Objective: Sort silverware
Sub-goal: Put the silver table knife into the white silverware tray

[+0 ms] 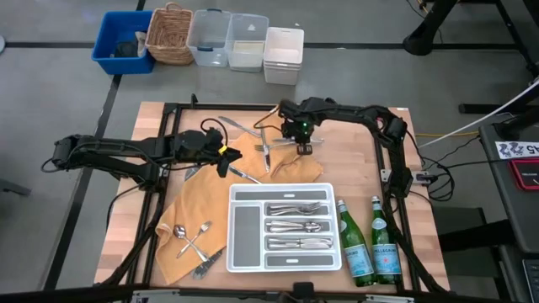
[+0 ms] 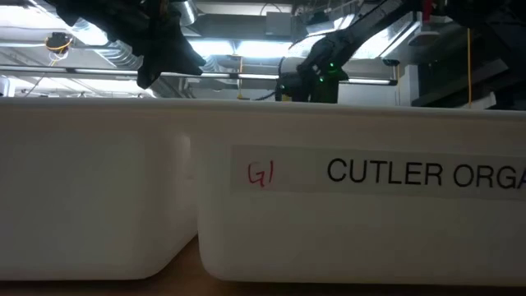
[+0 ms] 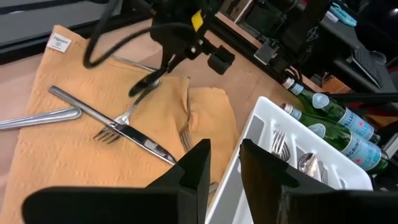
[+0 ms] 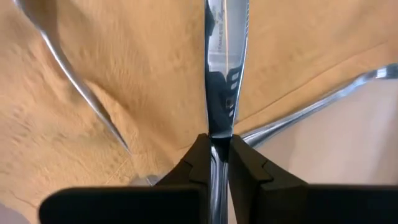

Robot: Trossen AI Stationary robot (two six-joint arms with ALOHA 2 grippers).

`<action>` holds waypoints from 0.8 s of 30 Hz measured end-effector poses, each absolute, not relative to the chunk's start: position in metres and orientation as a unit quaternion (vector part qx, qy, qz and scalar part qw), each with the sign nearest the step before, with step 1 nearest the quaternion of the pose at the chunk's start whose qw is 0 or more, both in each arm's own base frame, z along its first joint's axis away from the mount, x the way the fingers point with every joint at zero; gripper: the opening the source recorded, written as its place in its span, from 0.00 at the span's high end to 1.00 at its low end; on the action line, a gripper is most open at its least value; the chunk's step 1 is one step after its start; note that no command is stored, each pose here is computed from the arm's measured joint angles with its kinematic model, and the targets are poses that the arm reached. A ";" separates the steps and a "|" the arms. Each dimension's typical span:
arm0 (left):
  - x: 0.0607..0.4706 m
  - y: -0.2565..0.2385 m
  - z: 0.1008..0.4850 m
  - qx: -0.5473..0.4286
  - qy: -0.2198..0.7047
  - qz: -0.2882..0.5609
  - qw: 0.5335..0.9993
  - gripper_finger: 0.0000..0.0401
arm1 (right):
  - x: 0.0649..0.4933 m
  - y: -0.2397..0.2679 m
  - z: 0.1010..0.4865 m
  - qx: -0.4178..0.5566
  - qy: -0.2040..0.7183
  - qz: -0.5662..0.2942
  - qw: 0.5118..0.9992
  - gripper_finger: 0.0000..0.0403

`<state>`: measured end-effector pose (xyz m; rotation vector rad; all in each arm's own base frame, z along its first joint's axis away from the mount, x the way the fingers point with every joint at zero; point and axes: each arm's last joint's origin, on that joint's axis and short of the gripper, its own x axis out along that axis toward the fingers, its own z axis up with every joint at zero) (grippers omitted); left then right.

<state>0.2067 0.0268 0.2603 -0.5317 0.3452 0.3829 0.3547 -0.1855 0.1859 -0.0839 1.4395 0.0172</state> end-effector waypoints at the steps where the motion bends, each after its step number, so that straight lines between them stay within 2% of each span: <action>1: 0.207 0.027 0.260 -0.260 0.169 0.187 0.932 0.82 | 0.356 -0.186 0.190 -0.034 0.657 0.002 0.753 0.92; 12: 0.206 0.028 0.260 -0.261 0.161 0.210 0.929 0.82 | 0.383 -0.196 0.257 0.047 0.541 -0.051 0.838 0.92; 18: 0.206 0.031 0.261 -0.257 0.141 0.257 0.921 0.82 | 0.402 -0.204 0.303 0.108 0.409 -0.099 0.901 0.92; 24: 0.208 0.034 0.270 -0.230 0.088 0.291 0.924 0.80 | 0.416 -0.211 0.335 0.166 0.272 -0.136 0.938 0.92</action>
